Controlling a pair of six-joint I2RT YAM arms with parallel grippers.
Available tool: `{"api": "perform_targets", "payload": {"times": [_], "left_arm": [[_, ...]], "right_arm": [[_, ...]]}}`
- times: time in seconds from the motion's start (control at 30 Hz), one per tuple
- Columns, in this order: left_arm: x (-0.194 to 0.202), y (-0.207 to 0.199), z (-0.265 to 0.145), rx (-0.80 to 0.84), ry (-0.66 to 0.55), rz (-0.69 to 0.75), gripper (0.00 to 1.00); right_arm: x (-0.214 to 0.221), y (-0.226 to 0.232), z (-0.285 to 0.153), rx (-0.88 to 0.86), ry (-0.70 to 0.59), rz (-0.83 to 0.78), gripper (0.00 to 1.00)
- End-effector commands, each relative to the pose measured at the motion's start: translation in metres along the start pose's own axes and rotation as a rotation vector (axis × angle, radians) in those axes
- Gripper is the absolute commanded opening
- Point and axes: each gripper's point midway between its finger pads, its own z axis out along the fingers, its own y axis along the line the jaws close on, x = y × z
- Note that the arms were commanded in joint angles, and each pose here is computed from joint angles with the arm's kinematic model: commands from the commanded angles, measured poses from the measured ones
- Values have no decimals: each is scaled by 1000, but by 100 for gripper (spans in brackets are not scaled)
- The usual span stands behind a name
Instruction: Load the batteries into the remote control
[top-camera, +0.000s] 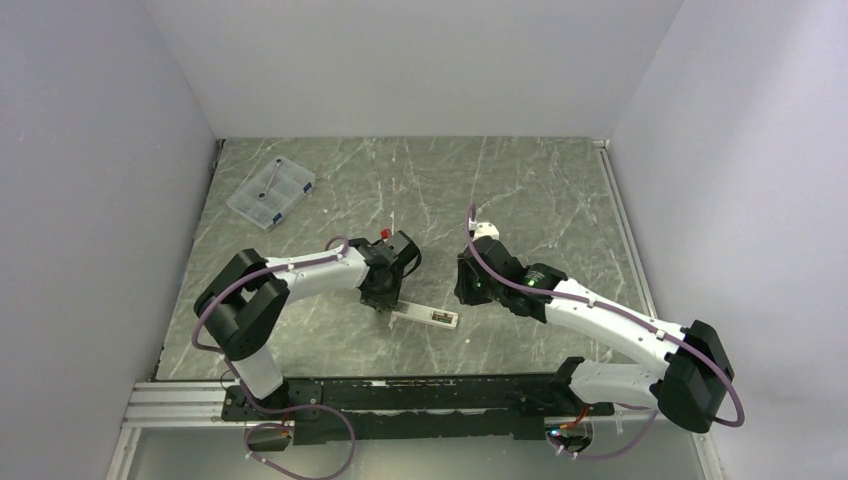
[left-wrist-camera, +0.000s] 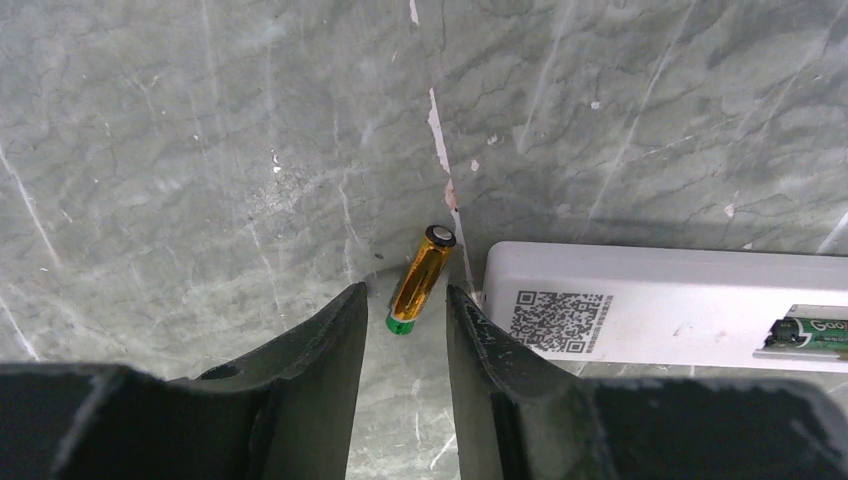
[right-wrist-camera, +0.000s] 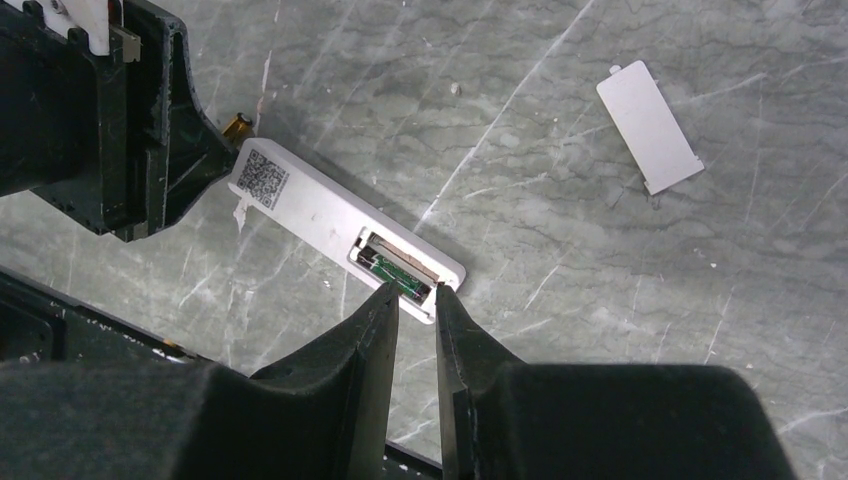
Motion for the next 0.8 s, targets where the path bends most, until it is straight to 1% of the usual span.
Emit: {"api": "perform_targets", "payload": {"times": [0.0,0.53,0.67,0.77], "left_arm": [[-13,-6,1,24,-25,-6,41],[-25,-11,13,14,-19,4,39],[-26,-12,16,10,-13,9,31],[-23,-10,19,1,-4,8,28]], "right_arm": [[-10,5,-6,-28,-41,14,23],[-10,3,-9,-29,-46,20,23],[-10,3,-9,-28,-46,18,23],[-11,3,-10,-27,-48,15,23]]}}
